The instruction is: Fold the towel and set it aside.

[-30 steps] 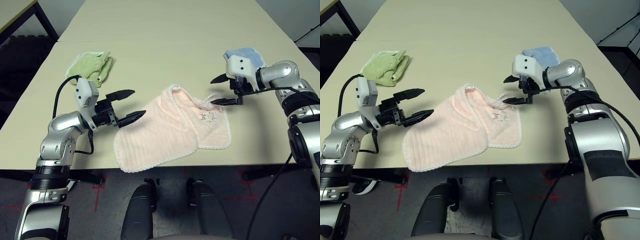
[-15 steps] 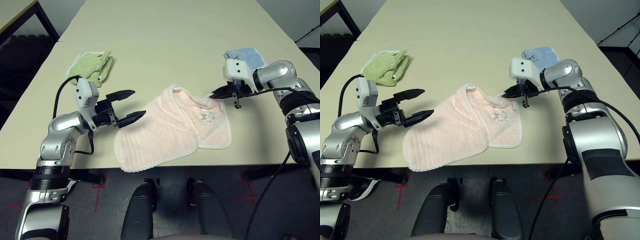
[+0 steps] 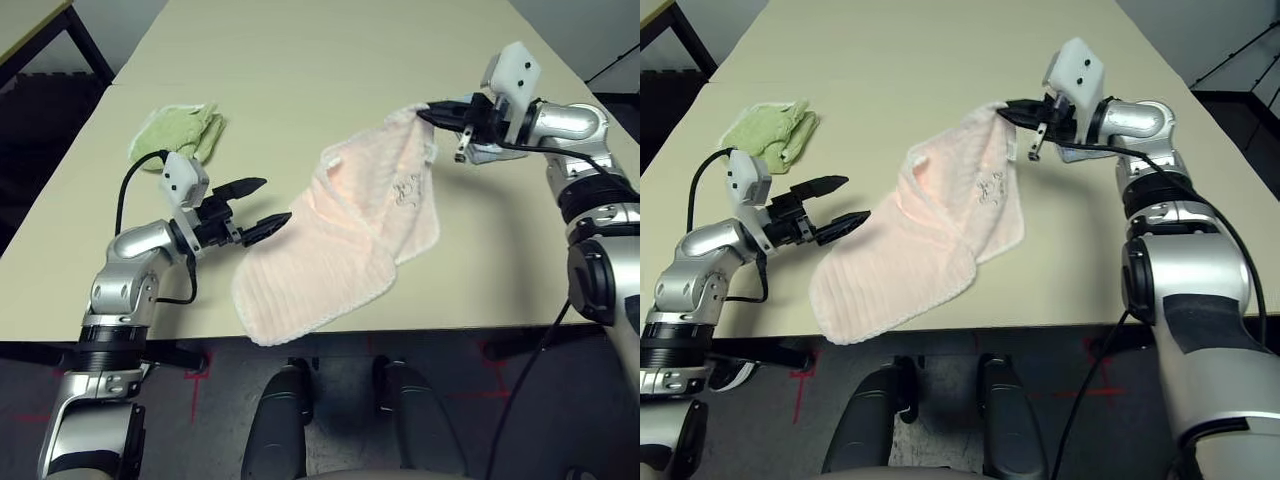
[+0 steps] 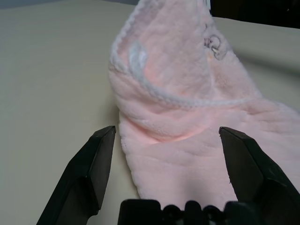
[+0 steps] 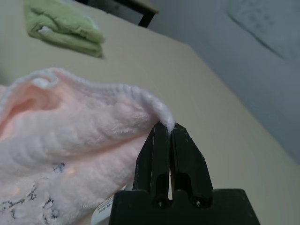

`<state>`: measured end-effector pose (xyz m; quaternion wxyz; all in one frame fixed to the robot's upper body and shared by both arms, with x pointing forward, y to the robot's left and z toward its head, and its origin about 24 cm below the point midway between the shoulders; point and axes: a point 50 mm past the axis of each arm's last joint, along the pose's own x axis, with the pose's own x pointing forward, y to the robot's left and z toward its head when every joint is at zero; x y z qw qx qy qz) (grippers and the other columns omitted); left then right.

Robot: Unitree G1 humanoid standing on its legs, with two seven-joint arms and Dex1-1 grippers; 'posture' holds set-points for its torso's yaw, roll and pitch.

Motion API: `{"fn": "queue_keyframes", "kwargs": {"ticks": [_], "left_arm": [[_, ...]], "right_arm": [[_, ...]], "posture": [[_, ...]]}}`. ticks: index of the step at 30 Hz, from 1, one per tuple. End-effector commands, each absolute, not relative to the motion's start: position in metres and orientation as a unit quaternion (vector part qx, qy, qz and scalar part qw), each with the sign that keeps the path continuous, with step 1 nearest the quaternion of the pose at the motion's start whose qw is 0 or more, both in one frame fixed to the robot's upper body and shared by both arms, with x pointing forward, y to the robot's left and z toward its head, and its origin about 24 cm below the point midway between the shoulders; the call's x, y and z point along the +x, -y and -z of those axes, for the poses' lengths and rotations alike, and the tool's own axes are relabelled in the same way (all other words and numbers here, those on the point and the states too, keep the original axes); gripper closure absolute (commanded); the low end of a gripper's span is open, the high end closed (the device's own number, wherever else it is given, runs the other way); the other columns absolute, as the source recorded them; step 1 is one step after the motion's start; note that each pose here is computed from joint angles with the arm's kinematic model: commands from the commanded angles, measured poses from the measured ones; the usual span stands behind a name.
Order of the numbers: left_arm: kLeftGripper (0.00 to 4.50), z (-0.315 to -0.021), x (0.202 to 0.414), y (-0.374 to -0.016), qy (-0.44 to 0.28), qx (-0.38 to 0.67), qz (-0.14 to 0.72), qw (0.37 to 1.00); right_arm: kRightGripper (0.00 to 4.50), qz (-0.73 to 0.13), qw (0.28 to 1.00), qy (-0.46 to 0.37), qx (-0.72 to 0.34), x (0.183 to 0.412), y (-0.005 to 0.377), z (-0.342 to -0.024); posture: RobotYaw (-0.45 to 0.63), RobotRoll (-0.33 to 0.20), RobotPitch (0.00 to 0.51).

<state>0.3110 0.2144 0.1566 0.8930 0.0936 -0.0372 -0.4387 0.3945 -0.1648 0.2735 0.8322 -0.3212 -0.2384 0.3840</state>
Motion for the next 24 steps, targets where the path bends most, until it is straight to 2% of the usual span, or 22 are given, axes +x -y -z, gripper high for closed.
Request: {"fn": "queue_keyframes", "kwargs": {"ticks": [1, 5, 10, 14, 24], "left_arm": [[0.00, -0.158, 0.318, -0.216, 0.038, 0.104, 0.428, 0.897], [0.00, -0.161, 0.321, -0.216, 0.041, 0.105, 0.428, 0.897], [0.00, -0.160, 0.321, -0.212, 0.044, 0.103, 0.430, 0.896], [0.00, -0.160, 0.322, -0.212, 0.048, 0.098, 0.424, 0.899], [0.00, -0.158, 0.324, -0.204, 0.050, 0.094, 0.429, 0.897]], "right_arm": [[4.48, -0.311, 0.834, 0.351, -0.290, 0.390, 0.155, -0.324], [4.48, -0.265, 0.835, 0.426, -0.225, 0.382, 0.148, -0.368], [4.48, -0.287, 0.827, 0.442, -0.195, 0.374, 0.140, -0.396], [4.48, -0.271, 0.825, 0.459, -0.188, 0.366, 0.138, -0.422], [4.48, -0.189, 0.845, 0.450, -0.218, 0.358, 0.136, -0.458]], "posture": [[-0.08, 0.000, 0.146], [-0.08, 0.000, 0.145], [-0.08, 0.000, 0.145], [-0.08, 0.000, 0.144], [-0.08, 0.000, 0.141]]}}
